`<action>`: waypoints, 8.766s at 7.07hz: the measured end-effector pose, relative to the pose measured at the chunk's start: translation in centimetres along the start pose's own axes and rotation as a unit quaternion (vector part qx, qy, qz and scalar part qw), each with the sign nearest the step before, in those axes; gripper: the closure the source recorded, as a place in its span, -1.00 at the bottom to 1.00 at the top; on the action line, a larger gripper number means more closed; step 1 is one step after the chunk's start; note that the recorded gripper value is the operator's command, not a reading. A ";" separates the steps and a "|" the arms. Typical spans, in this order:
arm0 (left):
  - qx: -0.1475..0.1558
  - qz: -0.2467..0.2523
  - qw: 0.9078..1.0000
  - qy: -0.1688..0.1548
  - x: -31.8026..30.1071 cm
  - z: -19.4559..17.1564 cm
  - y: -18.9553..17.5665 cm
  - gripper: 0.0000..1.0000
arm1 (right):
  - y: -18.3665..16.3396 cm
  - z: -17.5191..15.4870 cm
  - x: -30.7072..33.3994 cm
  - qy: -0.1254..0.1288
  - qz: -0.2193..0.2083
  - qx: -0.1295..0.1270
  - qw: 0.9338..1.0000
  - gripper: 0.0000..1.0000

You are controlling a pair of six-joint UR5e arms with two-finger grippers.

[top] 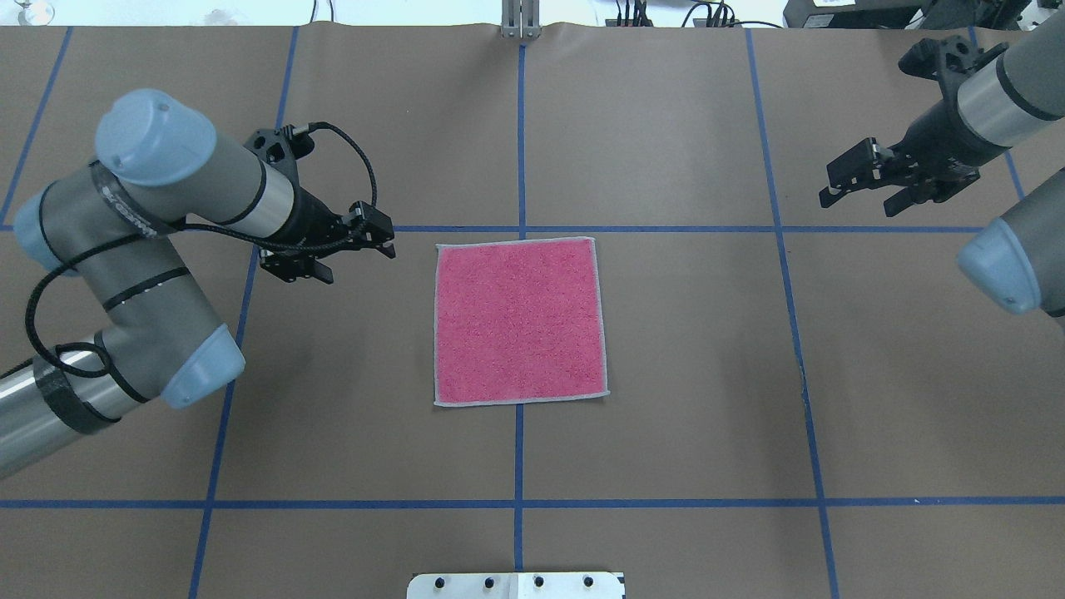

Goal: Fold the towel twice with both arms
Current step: 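Move the left gripper to the towel edge nearest it while the right gripper approaches, then grasp the pink towel's near corner with the left gripper, then lower the right gripper onto the towel's opposite corner and grasp it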

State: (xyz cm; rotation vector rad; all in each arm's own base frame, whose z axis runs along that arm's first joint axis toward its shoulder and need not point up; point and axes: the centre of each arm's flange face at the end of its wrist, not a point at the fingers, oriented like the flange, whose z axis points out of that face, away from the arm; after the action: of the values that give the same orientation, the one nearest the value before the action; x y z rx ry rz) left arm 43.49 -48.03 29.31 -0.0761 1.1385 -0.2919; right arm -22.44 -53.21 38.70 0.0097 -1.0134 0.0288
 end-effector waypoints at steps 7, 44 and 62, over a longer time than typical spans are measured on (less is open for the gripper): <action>-0.010 -0.022 1.000 0.017 2.1 7.9 12.6 -0.95 | 4.0 5.3 -6.1 -0.050 0.025 -0.012 0.998 -0.99; -0.023 -0.055 0.998 0.018 4.0 9.0 14.4 1.00 | 14.5 20.5 -23.2 -0.050 0.126 0.024 0.990 -0.90; -0.025 -0.054 0.998 0.021 4.0 9.0 14.4 1.00 | 17.7 22.9 -22.8 -0.037 0.117 -0.008 0.992 -0.35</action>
State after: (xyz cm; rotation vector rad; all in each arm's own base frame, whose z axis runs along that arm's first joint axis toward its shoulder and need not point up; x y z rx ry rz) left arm 55.85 -36.08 26.59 -0.1759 1.1864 -0.3624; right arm -54.46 -36.41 31.38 -0.1247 -1.0846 0.2358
